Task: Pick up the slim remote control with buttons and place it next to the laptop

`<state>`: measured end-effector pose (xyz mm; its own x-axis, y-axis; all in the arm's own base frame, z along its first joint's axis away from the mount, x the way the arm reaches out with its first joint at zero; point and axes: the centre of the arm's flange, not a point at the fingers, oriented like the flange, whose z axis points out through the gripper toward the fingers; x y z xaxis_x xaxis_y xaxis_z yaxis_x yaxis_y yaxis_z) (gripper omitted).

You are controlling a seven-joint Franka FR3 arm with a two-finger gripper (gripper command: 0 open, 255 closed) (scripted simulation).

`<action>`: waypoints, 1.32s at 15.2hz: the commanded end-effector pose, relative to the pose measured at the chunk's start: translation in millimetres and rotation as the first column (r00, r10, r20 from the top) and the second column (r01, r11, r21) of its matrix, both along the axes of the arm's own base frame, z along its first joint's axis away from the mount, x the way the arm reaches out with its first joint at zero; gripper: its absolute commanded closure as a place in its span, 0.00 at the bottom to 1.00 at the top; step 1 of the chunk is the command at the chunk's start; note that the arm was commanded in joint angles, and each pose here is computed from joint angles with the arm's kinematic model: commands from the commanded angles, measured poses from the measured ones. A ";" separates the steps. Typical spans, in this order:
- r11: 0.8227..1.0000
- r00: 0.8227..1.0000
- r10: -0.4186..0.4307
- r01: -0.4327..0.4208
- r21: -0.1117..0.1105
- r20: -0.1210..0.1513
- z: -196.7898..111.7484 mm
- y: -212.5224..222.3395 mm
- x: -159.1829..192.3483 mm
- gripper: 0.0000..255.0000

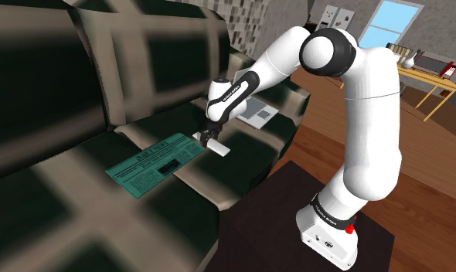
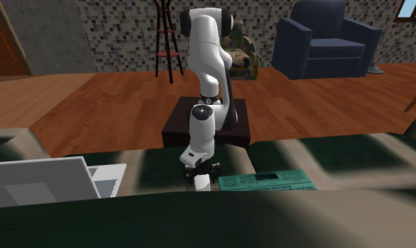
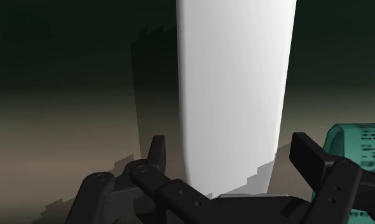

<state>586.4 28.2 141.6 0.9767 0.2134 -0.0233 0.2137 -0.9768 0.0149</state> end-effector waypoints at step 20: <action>1.000 1.000 0.000 0.000 0.000 0.000 47.5 0.0 0.0 1.00</action>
